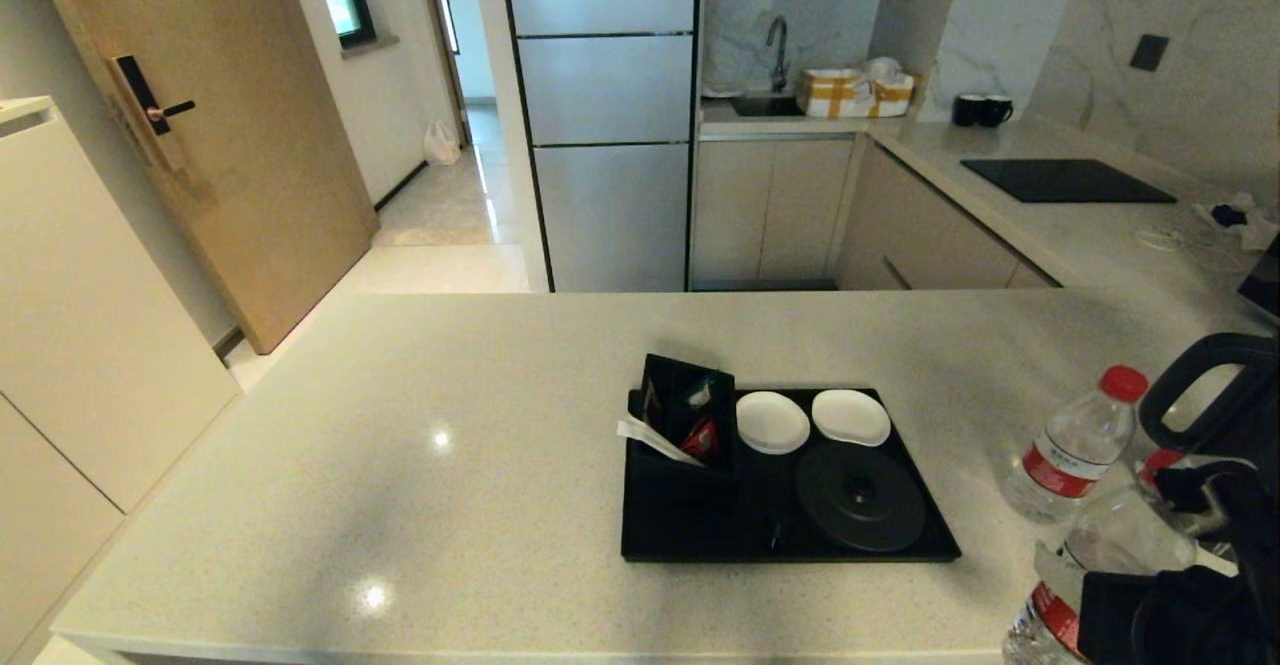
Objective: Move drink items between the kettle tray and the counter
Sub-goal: Place it on the right
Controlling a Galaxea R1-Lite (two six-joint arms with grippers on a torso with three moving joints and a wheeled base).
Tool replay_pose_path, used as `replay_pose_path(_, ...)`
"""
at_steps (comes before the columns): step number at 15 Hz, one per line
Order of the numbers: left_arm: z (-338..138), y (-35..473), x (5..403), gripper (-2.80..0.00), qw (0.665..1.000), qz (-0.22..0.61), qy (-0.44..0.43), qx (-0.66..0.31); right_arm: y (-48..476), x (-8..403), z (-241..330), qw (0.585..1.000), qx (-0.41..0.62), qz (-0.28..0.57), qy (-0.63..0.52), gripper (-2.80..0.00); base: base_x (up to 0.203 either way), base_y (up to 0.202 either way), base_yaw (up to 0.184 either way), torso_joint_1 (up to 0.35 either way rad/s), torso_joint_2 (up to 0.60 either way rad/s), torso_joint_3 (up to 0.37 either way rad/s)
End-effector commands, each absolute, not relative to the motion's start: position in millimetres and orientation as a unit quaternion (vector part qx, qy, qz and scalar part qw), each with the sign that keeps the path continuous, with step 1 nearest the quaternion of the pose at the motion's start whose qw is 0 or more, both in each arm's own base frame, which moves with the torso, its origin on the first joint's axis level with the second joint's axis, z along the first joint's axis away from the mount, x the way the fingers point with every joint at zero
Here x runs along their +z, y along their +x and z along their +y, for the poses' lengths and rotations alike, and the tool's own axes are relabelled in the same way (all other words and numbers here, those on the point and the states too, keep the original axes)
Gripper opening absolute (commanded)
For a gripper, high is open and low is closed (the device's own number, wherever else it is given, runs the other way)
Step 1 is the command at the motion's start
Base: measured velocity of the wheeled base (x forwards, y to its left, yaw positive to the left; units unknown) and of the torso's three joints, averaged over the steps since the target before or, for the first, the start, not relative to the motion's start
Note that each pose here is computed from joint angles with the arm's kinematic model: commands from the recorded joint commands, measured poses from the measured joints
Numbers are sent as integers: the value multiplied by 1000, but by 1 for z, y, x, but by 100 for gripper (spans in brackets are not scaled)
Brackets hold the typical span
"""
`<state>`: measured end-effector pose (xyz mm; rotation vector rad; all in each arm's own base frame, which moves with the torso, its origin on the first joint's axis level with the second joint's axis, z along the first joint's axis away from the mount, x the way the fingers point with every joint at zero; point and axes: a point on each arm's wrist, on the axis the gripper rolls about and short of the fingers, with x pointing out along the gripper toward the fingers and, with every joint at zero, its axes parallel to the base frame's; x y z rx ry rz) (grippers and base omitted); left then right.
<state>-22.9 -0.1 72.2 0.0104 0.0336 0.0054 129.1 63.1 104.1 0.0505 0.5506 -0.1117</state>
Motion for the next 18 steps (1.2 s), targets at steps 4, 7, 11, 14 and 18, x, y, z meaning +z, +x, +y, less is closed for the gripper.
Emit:
replay_pose_path(4,0,-23,72,-280,1000,17,5,3,153,77,50,951,-125,280,36,-280,0,0,0,0,0,0)
replay_pose_path(7,0,-23,72,-280,1000,17,5,3,165,60,50,950,-138,280,33,-280,0,0,0,0,0,0)
replay_pose_path(11,0,-23,72,-280,1000,17,5,3,188,33,47,948,-166,267,41,-280,0,0,0,0,0,0)
replay_pose_path(14,0,-23,72,-280,1000,17,5,3,197,35,46,958,-171,227,43,-280,0,0,0,0,0,0)
replay_pose_path(18,0,-23,72,-280,1000,16,5,3,203,40,40,964,-176,199,29,-280,0,0,0,0,0,0)
